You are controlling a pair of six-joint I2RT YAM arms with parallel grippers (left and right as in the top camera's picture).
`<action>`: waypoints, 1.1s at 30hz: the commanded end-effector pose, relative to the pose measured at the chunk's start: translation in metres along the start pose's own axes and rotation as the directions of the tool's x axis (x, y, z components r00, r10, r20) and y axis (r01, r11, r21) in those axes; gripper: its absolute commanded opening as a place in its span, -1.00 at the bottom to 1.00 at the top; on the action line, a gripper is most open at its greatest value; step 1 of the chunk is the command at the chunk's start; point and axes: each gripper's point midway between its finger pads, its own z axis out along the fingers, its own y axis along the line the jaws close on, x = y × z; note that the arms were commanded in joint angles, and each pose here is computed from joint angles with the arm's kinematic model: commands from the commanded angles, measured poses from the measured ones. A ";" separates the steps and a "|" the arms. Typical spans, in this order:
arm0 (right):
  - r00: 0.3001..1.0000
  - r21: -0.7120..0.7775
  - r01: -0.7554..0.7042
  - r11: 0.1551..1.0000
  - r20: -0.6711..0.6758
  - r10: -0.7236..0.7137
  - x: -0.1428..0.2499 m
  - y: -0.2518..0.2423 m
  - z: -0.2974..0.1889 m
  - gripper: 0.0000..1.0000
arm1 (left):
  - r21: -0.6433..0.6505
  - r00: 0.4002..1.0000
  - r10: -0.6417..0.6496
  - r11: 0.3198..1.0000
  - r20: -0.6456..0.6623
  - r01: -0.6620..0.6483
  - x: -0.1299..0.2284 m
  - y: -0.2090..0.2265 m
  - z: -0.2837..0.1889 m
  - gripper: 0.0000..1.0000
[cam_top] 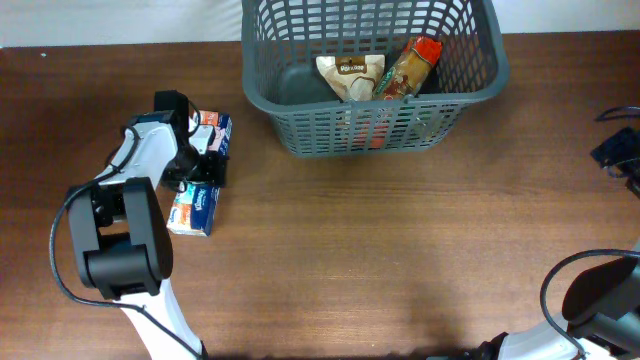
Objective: Pack container
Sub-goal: 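Lift the tissue pack with the left gripper and raise it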
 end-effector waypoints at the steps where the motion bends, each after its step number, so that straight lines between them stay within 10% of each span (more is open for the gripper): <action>1: 1.000 -0.001 -0.013 1.000 0.005 0.013 0.000 -0.002 -0.002 0.98 | 0.032 0.998 -0.002 0.999 -0.069 0.004 0.013 -0.005 0.021 0.31; 5: 1.000 -0.001 -0.013 1.000 0.005 0.013 0.000 -0.002 -0.002 0.98 | 0.034 0.996 -0.003 0.999 -0.086 0.006 0.018 -0.005 0.020 0.22; 10: 1.000 -0.001 -0.013 1.000 0.005 0.013 0.000 -0.002 -0.002 0.98 | 0.004 0.992 -0.049 0.999 -0.114 0.050 0.023 -0.001 0.017 -0.97; 23: 1.000 -0.001 -0.013 1.000 0.005 0.013 0.000 -0.002 -0.002 0.98 | -0.111 0.952 -0.241 0.958 0.191 0.265 -0.064 0.036 -0.142 -0.96; 33: 1.000 -0.001 -0.013 1.000 0.005 0.013 0.000 -0.002 -0.002 0.97 | 0.063 0.693 -0.206 0.972 0.690 0.225 -0.100 -0.035 -0.374 -0.96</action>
